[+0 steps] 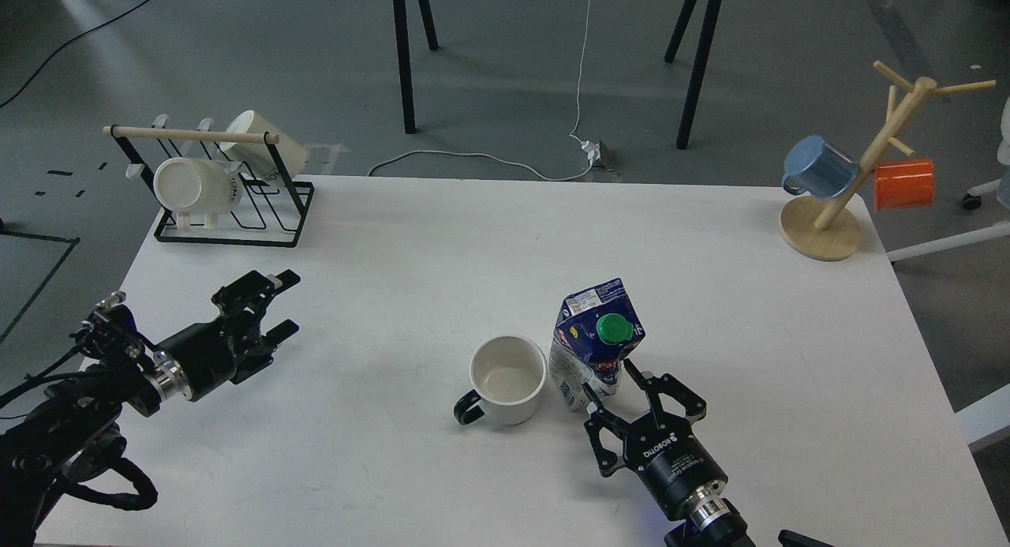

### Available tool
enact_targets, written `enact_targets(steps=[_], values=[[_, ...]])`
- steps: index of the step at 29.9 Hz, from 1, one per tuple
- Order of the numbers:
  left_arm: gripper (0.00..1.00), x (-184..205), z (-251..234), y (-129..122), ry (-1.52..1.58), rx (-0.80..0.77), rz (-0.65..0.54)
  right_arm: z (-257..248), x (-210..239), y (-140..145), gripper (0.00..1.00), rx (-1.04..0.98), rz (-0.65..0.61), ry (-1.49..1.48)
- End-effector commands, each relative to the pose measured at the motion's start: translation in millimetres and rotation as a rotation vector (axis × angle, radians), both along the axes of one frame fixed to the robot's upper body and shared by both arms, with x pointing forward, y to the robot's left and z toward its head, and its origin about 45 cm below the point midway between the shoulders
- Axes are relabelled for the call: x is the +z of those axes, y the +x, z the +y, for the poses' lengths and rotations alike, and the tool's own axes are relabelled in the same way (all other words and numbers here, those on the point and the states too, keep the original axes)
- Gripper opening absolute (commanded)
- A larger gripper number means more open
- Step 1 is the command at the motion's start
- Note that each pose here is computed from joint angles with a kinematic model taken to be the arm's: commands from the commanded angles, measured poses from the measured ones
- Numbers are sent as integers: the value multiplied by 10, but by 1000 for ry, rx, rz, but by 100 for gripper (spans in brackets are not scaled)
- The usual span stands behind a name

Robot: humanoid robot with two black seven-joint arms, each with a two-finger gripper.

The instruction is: Place cup and milk with both arms

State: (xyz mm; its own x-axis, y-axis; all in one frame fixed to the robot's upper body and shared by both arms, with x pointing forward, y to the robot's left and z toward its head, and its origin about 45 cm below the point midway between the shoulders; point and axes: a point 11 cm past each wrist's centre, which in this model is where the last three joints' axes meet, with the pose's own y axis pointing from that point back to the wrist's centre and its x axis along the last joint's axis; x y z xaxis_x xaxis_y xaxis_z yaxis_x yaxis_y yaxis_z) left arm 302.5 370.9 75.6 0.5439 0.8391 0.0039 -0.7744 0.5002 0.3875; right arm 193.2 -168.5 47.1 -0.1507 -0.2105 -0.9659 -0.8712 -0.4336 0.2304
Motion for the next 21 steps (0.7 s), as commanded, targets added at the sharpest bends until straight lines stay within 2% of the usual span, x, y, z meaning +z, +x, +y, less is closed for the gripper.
enact_targets(steps=[1, 4, 6, 15, 21], values=[[99, -12, -5, -3, -1, 2, 2, -8, -3, -10, 78, 2, 0, -3], [99, -12, -5, -3, -1, 2, 2, -5, -7, -40, 85, 9, -1, -6], [99, -11, -5, -2, -2, 3, 2, 5, -14, -98, 94, 13, 5, -3], [99, -14, -12, -3, -2, 1, 2, -178, -142, -489, 95, 26, 65, -48], [99, -12, -5, -3, -1, 2, 2, -514, 135, -594, 96, 35, 45, -62]])
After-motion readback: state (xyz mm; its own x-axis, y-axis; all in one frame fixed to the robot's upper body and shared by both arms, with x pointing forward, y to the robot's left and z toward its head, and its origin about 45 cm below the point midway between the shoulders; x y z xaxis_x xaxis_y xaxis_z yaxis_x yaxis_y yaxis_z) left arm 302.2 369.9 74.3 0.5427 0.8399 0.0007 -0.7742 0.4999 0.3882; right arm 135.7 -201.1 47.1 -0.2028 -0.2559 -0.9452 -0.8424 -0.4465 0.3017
